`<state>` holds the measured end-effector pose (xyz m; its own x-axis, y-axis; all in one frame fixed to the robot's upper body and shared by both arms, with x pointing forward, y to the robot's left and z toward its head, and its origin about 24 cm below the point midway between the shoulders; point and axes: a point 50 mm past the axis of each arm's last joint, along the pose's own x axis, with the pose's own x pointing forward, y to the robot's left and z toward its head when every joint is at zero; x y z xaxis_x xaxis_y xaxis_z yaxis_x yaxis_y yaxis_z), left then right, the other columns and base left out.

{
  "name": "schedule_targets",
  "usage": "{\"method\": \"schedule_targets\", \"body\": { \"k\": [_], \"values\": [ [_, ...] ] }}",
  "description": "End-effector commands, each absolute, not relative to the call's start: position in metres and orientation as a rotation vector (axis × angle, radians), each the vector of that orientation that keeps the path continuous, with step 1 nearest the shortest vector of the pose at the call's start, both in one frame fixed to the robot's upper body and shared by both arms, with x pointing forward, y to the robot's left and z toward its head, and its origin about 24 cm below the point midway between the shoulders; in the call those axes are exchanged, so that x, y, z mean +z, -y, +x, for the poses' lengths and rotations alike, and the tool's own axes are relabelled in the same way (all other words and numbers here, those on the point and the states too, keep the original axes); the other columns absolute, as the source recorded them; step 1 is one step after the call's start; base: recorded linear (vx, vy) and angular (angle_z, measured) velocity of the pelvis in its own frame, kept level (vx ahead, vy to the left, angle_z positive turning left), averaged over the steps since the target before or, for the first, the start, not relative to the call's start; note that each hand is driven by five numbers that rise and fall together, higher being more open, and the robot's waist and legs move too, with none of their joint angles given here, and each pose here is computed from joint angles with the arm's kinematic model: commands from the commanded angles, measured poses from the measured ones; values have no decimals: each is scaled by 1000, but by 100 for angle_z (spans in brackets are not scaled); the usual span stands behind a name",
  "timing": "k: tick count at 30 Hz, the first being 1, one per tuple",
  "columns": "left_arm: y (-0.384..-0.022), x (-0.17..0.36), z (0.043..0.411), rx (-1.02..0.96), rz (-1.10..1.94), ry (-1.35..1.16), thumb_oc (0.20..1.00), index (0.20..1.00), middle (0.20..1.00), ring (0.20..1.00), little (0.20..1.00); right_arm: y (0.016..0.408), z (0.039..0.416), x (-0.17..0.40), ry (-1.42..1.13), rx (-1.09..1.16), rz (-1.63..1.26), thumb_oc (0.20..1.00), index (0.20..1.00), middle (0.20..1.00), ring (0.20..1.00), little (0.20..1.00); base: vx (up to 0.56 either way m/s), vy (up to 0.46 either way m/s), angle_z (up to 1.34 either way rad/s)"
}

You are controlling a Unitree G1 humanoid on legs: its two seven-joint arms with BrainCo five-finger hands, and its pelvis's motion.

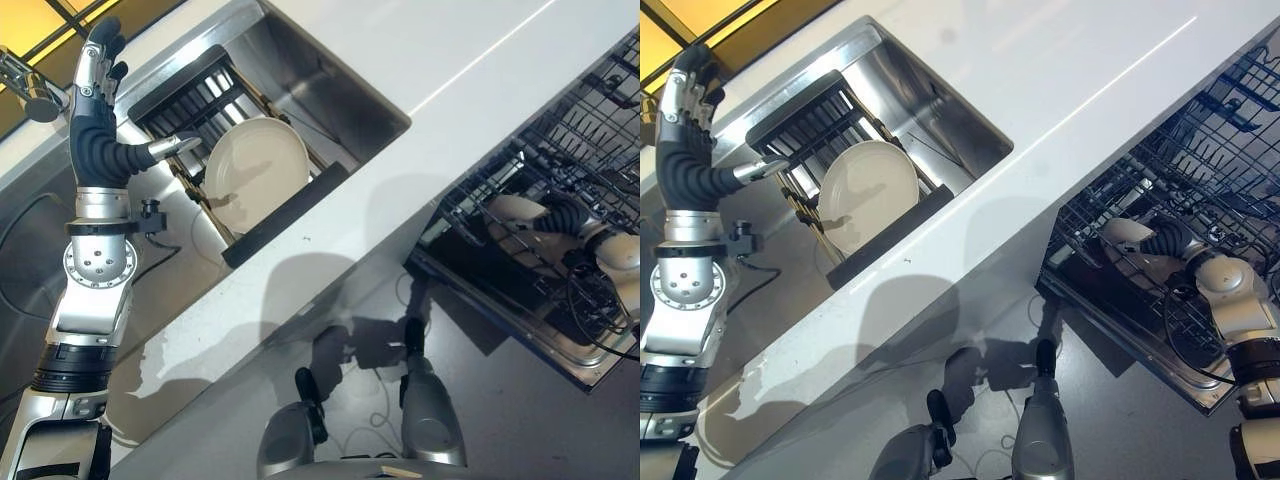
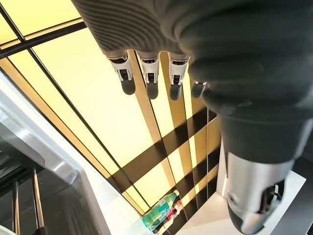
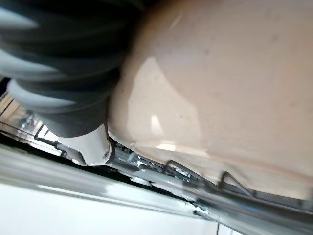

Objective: Pick up plates and place into dishwasher.

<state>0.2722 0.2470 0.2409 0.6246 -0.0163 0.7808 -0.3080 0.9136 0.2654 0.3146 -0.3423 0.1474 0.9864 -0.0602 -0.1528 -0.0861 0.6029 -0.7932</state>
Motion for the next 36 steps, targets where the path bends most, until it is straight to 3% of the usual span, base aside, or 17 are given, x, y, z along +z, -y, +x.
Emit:
{"method": "schedule_targets", "body": {
  "k": [1, 2, 3, 4, 5, 6, 21, 29, 36],
  "values": [
    [-248, 271, 270, 189, 417, 987, 1000, 1000, 1000, 1000, 1000, 337, 311, 105, -298, 40, -908, 200, 200, 200, 200, 200, -27, -29, 4],
    [-248, 272, 270, 187, 417, 989, 1000, 1000, 1000, 1000, 1000, 338, 311, 103, -301, 31, -906, 200, 200, 200, 200, 200, -15, -32, 7],
    [-247, 273, 271, 184, 417, 990, 1000, 1000, 1000, 1000, 1000, 337, 311, 102, -302, 23, -905, 300, 300, 300, 300, 300, -4, -29, 11],
    [-247, 274, 271, 184, 417, 990, 1000, 1000, 1000, 1000, 1000, 338, 310, 101, -303, 18, -908, 649, 649, 649, 649, 649, 4, -29, 11],
    [-247, 274, 271, 183, 417, 990, 1000, 1000, 1000, 1000, 1000, 338, 310, 100, -306, 13, -908, 856, 856, 856, 856, 856, 5, -33, 7],
    [-247, 275, 271, 182, 419, 989, 1000, 1000, 1000, 1000, 1000, 338, 309, 97, -312, 11, -904, 1000, 1000, 1000, 1000, 1000, 4, -41, 2],
    [-258, 267, 267, 225, 469, 958, 1000, 1000, 1000, 1000, 1000, 335, 302, 119, -150, -95, -927, 1000, 1000, 1000, 1000, 1000, 30, -18, 3],
    [-296, 233, 267, 367, 539, 745, 1000, 1000, 1000, 1000, 1000, 312, 290, 174, 137, -139, -989, 1000, 1000, 1000, 1000, 1000, 87, 24, -2],
    [-304, 208, 266, 360, 641, 615, 1000, 1000, 1000, 1000, 1000, 297, 279, 199, 284, -135, -1027, 1000, 1000, 1000, 1000, 1000, 131, 45, -5]
  ]
}}
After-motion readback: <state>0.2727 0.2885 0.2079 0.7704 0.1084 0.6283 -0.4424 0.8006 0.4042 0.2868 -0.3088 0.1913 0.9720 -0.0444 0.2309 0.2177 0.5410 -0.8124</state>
